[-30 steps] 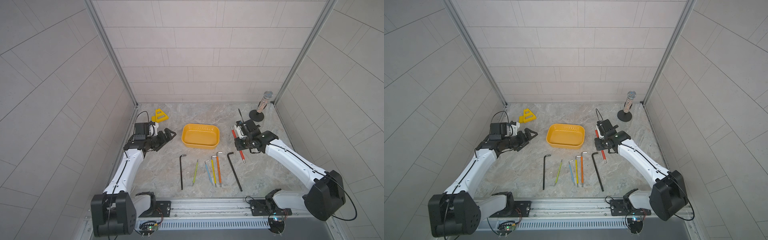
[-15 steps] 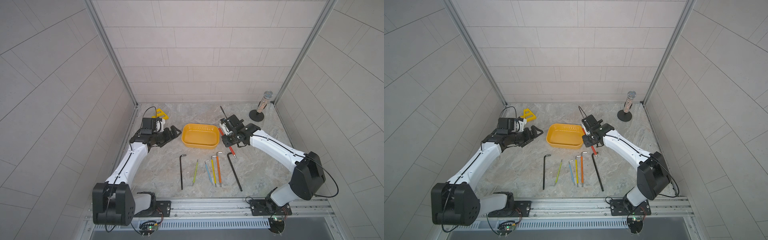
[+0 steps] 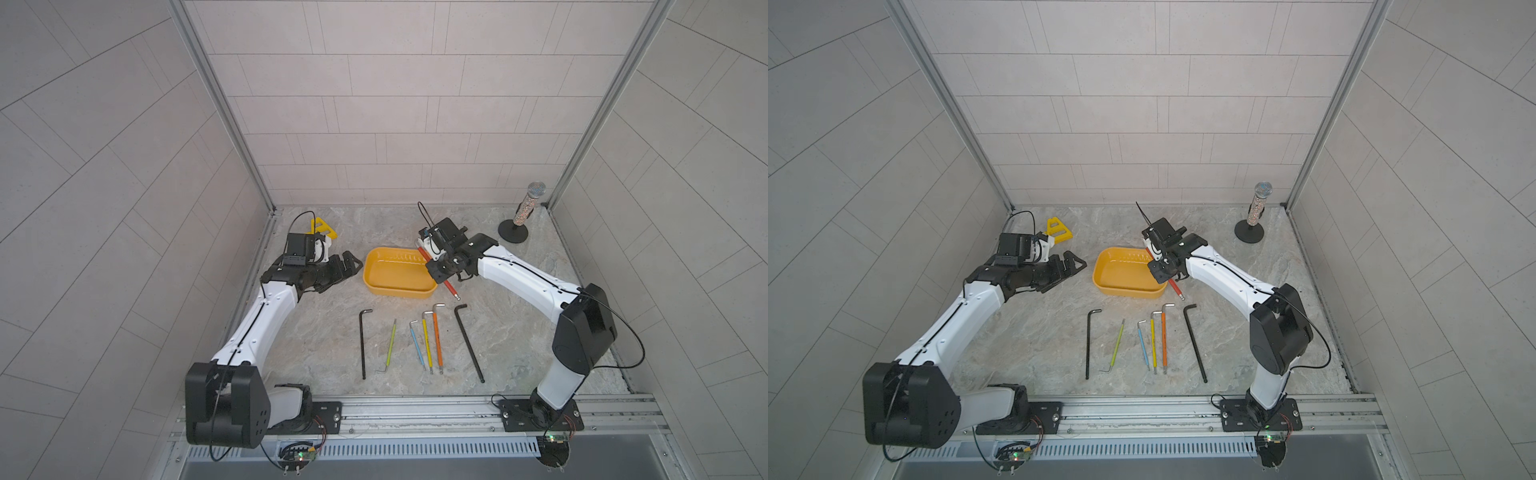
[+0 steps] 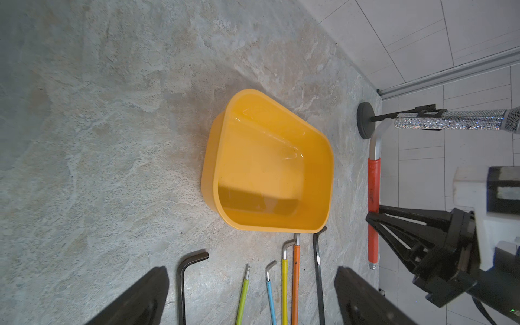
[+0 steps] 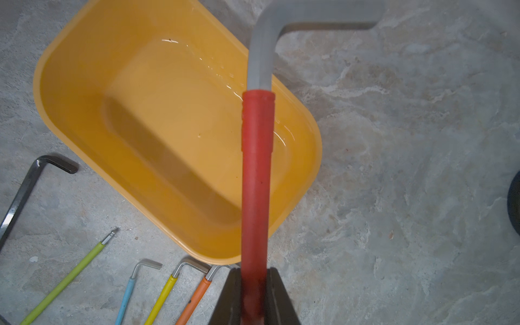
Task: Put the hex key on the desktop into the storage box
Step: Place the Allen key in the storage box.
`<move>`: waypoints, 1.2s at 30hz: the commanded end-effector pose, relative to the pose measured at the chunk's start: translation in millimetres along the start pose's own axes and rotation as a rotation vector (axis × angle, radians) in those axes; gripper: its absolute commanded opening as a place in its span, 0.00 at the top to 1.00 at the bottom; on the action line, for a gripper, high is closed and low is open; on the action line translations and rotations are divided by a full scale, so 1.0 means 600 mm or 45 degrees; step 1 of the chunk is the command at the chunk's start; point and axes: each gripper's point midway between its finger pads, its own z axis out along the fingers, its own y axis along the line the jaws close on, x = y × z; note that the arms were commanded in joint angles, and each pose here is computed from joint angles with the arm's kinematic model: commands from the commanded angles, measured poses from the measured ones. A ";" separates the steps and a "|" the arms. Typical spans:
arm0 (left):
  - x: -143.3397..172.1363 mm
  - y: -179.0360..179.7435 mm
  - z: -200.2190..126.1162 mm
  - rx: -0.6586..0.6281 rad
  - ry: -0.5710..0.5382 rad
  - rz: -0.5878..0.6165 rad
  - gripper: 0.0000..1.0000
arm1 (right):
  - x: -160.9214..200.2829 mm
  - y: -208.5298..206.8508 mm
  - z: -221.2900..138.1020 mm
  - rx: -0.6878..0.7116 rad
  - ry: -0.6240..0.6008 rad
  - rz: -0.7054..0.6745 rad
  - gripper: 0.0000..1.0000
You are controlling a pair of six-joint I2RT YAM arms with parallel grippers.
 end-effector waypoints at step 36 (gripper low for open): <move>-0.032 0.053 -0.025 0.003 -0.133 -0.141 0.01 | -0.101 0.089 0.133 -0.197 -0.071 -0.613 1.00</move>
